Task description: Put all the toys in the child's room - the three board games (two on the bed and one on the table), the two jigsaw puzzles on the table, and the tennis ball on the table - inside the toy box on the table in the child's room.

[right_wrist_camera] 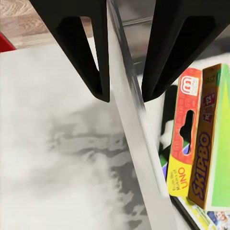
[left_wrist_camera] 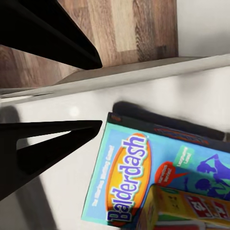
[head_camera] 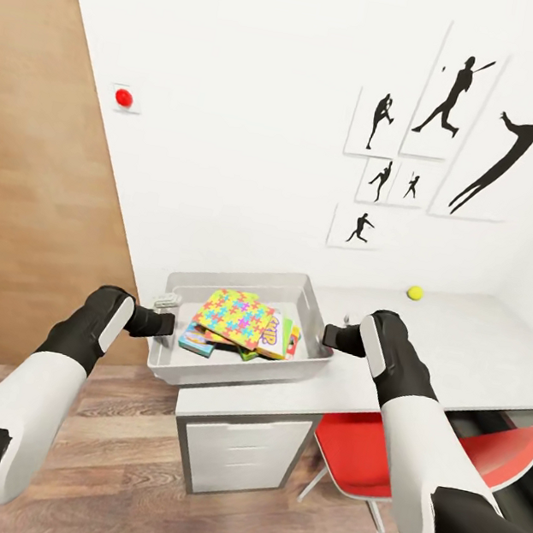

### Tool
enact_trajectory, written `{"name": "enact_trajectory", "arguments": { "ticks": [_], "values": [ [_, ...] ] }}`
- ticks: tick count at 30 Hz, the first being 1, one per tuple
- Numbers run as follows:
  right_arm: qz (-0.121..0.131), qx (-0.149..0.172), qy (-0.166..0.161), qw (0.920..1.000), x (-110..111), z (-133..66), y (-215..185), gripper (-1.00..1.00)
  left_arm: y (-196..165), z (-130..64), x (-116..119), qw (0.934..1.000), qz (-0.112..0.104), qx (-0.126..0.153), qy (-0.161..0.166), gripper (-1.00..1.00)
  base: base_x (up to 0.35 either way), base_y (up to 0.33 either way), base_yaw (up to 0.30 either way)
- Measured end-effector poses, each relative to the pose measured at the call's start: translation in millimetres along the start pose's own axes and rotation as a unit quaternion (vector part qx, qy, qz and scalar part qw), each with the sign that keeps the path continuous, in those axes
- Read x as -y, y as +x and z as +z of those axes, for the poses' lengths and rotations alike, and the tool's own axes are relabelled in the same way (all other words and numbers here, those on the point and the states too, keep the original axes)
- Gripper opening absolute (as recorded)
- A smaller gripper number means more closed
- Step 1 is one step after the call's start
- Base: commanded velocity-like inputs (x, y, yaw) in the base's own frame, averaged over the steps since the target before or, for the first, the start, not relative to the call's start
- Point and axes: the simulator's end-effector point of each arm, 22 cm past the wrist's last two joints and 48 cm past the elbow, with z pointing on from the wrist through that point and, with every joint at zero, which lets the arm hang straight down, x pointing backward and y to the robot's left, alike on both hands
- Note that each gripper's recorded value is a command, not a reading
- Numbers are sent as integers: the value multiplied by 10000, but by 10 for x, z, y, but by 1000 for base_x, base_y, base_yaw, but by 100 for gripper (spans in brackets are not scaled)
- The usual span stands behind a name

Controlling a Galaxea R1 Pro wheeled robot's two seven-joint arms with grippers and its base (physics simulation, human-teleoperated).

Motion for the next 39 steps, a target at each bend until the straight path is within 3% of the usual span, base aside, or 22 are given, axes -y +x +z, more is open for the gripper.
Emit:
{"name": "enact_trajectory", "arguments": {
  "ticks": [2, 3, 4, 5, 6, 23, 27, 30, 34, 36, 39],
  "values": [
    [2, -9, 1, 10000, 3, 10, 7, -100, 6, 9, -4, 10000, -1, -9, -2, -100, 0, 0, 0],
    [1, -10, 2, 10000, 3, 12, 7, -100, 8, 11, -4, 10000, -3, -10, -1, 100, 0, 0, 0],
    [-269, -27, 99, 9996, -51, 19, 25, -100, 15, 11, -38, 10000, 45, -20, -74, 100, 0, 0, 0],
    [-345, -44, 127, 9993, -64, 35, 39, 100, 12, 19, 1, 10000, -20, -19, 16, 100, 0, 0, 0],
    [-249, -47, -52, 9997, -146, 27, 43, 100, 11, 12, 18, 10000, -40, -13, 52, 100, 0, 0, 0],
    [-219, -35, -65, 9997, -140, 22, 32, 100, -51, -30, 9, 9999, -46, 65, 74, 100, 0, 0, 0],
    [-202, -1, -90, 9998, -144, 5, 7, 100, -176, -126, -18, 9997, -22, 220, 58, 100, 0, 0, 0],
    [-211, 266, -193, 9992, -194, -120, -158, 100, -318, -267, -107, 9991, -87, 390, 114, 100, 0, 0, 0],
    [-256, 1017, -457, 9934, -184, -527, -540, 100, -475, -520, -350, 9962, -405, 578, 516, 100, 0, 0, 0],
    [-236, 1441, -826, 9858, -179, -806, -638, 100, -597, -756, -612, 9926, -539, 768, 771, 100, 0, 0, 0],
    [-82, 1705, -1261, 9772, -109, -1021, -575, 100, -729, -1076, -861, 9866, -600, 993, 1144, 100, 0, 0, 0]
  ]
}}
